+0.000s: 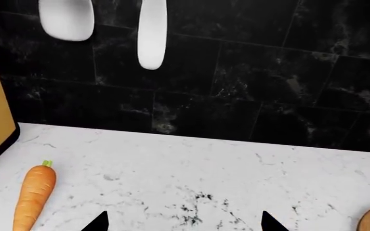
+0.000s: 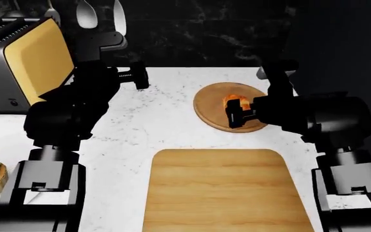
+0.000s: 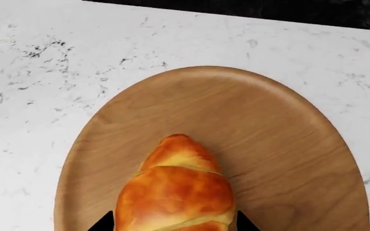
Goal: From the different types of pastries on the counter, select a croissant and place it on the cutting board. Then retrieve a jar of jam from the cabinet and place it alongside the croissant on the cutting board.
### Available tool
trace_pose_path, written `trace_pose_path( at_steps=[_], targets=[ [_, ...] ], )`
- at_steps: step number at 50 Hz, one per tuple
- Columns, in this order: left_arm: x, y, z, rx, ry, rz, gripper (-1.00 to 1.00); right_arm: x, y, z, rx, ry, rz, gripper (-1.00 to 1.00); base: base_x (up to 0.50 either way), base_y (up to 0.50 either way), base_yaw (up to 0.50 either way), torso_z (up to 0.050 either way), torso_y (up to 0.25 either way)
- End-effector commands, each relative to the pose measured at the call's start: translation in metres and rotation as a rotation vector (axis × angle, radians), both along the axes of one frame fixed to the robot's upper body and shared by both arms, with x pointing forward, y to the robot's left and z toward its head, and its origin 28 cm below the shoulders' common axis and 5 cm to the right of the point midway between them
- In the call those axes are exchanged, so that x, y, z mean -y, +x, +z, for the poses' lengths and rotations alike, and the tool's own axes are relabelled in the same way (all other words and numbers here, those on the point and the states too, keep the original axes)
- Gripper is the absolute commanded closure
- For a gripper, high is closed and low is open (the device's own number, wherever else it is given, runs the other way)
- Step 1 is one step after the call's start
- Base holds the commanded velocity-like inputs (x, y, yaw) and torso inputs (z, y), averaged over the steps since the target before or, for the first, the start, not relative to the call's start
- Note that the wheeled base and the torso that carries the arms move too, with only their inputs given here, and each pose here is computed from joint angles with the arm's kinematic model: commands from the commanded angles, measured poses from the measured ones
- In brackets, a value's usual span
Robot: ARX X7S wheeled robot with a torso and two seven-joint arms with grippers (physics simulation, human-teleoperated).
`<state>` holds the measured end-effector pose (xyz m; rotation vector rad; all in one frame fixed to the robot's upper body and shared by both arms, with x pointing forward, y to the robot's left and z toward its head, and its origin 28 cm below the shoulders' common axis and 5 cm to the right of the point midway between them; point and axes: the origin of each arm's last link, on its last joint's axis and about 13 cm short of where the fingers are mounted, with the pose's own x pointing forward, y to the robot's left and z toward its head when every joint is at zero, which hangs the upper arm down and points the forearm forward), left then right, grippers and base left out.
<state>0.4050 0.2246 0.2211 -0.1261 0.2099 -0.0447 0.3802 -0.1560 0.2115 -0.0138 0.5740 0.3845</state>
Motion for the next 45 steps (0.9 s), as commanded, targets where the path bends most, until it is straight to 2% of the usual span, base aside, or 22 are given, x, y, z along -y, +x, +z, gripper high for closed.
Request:
trace_pose_path(
  at_steps=[1,5,12,14,19,35,45],
  targets=[
    [0.001,-0.002,0.001,0.003,0.003,-0.003,-1.0,0.005,-0.022,0.043,0.108,0.008,0.007,1.0,0.0,0.0,0.0,0.0,0.0],
    [0.0,-0.003,0.0,0.002,0.0,-0.006,-1.0,0.006,-0.042,0.058,0.144,-0.011,0.012,1.0,0.0,0.0,0.0,0.0,0.0],
    [0.0,-0.007,-0.001,0.0,-0.017,-0.021,-1.0,0.003,-0.092,0.065,0.186,-0.11,-0.003,1.0,0.0,0.0,0.0,0.0,0.0],
    [0.001,-0.008,-0.001,0.001,-0.015,-0.025,-1.0,-0.001,-0.11,0.062,0.185,-0.104,0.052,1.0,0.0,0.0,0.0,0.0,0.0],
    [0.002,-0.008,-0.003,-0.003,-0.008,-0.025,-1.0,-0.007,-0.143,0.052,0.183,-0.087,0.097,1.0,0.0,0.0,0.0,0.0,0.0],
    [0.002,-0.007,-0.009,-0.014,-0.01,-0.027,-1.0,-0.01,-0.231,0.021,0.135,-0.118,0.117,1.0,0.0,0.0,-0.01,-0.001,0.0],
    [0.002,-0.007,-0.013,-0.023,-0.009,-0.029,-1.0,-0.028,-0.261,0.012,0.114,-0.129,0.263,1.0,-0.01,-0.03,-0.04,-0.008,0.0]
  ],
)
